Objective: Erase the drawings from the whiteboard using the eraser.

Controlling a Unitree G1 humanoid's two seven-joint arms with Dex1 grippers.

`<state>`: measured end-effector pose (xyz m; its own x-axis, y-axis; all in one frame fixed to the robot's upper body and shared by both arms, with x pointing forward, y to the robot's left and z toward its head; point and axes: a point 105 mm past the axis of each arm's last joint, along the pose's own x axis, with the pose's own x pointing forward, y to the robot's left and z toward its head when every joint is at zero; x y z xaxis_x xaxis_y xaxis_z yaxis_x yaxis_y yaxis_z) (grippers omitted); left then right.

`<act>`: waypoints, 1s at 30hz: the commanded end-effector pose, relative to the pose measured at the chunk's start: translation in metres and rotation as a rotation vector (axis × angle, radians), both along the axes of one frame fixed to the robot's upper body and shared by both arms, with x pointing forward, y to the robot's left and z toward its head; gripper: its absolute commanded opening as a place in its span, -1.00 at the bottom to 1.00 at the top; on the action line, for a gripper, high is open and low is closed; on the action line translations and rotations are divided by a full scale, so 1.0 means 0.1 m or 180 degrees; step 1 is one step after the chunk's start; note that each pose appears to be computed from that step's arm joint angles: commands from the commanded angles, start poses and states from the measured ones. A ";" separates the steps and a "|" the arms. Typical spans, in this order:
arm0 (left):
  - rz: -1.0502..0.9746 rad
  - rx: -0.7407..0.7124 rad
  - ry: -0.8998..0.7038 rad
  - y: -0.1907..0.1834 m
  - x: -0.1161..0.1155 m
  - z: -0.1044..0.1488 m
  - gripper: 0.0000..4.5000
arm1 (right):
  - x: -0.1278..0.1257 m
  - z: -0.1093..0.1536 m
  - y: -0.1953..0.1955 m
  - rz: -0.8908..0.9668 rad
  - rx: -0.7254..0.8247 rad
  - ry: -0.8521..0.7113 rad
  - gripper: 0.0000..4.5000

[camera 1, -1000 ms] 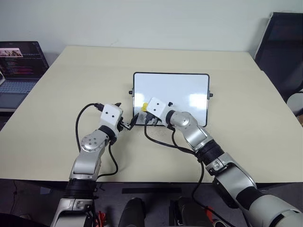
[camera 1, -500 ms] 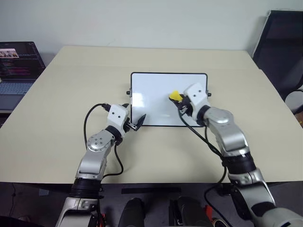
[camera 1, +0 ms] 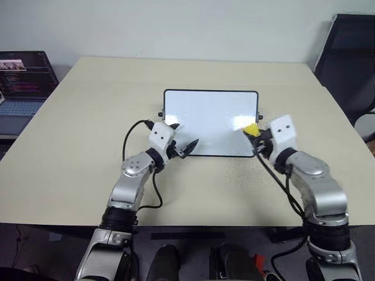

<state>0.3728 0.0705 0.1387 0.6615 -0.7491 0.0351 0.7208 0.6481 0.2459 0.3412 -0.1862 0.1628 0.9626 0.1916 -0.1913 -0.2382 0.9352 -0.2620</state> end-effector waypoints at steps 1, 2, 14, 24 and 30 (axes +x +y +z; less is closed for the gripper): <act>-0.0812 -0.0092 -0.0027 -0.43 -0.13 0.15 1.00 | -0.06 0.11 -0.41 -0.0479 -0.0003 -0.0040 -0.57; -0.0961 -0.0050 0.0006 -0.49 -0.15 0.13 1.00 | -0.07 0.11 -0.45 -0.0537 0.0030 -0.0024 -0.57; -0.1967 0.0306 0.0264 -0.92 -0.36 -0.11 1.00 | -0.20 -0.26 -0.78 -0.0818 -0.0047 0.0695 -0.57; -0.1841 0.0383 0.0216 -0.78 -0.29 -0.15 1.00 | -0.04 -0.32 -0.87 -0.0822 0.0073 0.0733 -0.57; -0.1829 0.0376 0.0190 -0.77 -0.31 -0.15 1.00 | 0.09 -0.34 -0.88 -0.0860 0.0236 0.0743 -0.57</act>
<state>0.3421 -0.0042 0.1097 0.1495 -0.9791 -0.1380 0.9729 0.1207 0.1972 0.3469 -0.2720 0.1186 0.8936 -0.0389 -0.4472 -0.0390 0.9858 -0.1636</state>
